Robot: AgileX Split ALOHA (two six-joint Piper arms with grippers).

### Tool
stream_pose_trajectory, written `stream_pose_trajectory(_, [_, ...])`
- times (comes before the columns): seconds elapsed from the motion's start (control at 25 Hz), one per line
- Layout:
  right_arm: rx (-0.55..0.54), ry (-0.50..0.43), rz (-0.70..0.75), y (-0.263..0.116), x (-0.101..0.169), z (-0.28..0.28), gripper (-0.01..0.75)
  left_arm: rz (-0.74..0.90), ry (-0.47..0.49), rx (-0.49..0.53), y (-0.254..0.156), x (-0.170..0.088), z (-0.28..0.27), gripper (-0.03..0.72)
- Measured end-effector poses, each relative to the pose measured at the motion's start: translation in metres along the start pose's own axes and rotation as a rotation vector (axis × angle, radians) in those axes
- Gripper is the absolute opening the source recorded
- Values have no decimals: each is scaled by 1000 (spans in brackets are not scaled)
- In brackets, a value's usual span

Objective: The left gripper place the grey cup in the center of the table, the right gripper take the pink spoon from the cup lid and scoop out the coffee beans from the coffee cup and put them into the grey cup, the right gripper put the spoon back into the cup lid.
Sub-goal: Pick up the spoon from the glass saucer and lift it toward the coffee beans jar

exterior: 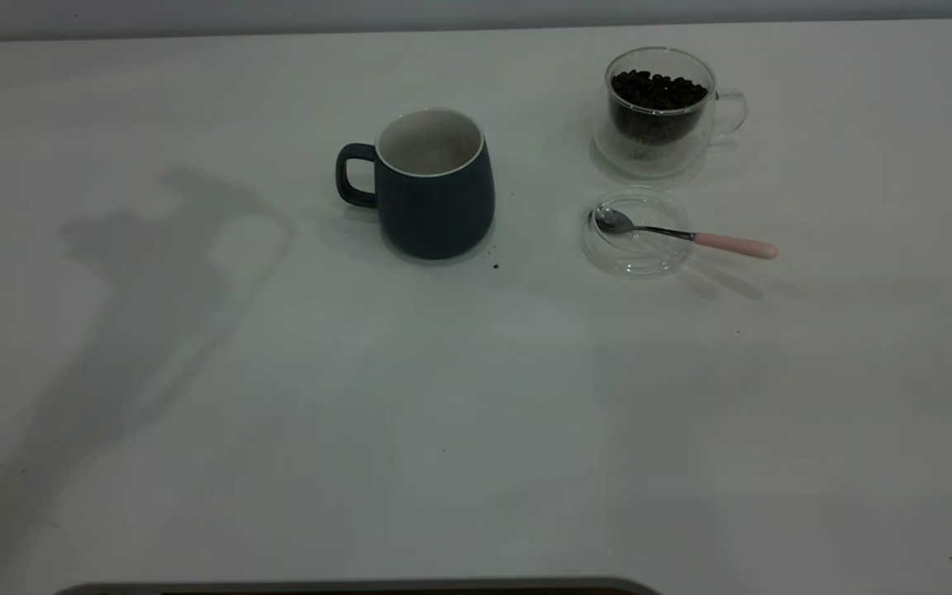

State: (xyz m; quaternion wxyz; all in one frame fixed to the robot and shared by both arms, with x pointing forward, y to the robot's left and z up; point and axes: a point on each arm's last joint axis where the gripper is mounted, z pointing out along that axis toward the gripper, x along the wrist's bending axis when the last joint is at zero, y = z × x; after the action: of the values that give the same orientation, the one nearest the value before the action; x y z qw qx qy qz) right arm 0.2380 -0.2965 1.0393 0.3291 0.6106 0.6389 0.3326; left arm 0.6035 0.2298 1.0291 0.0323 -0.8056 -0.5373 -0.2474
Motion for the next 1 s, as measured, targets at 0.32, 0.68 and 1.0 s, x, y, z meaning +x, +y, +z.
stream_pose_trajectory(0.32, [0,0,0,0,0,0,531,-211,63,-22,-53,58,-89,565])
stream_pose_trajectory(0.68, [0,0,0,0,0,0,531,-389,80,-258,-133,87,-190,565])
stream_pose_trajectory(1.0, [0,0,0,0,0,0,531,-455,20,-427,-232,67,-220,565])
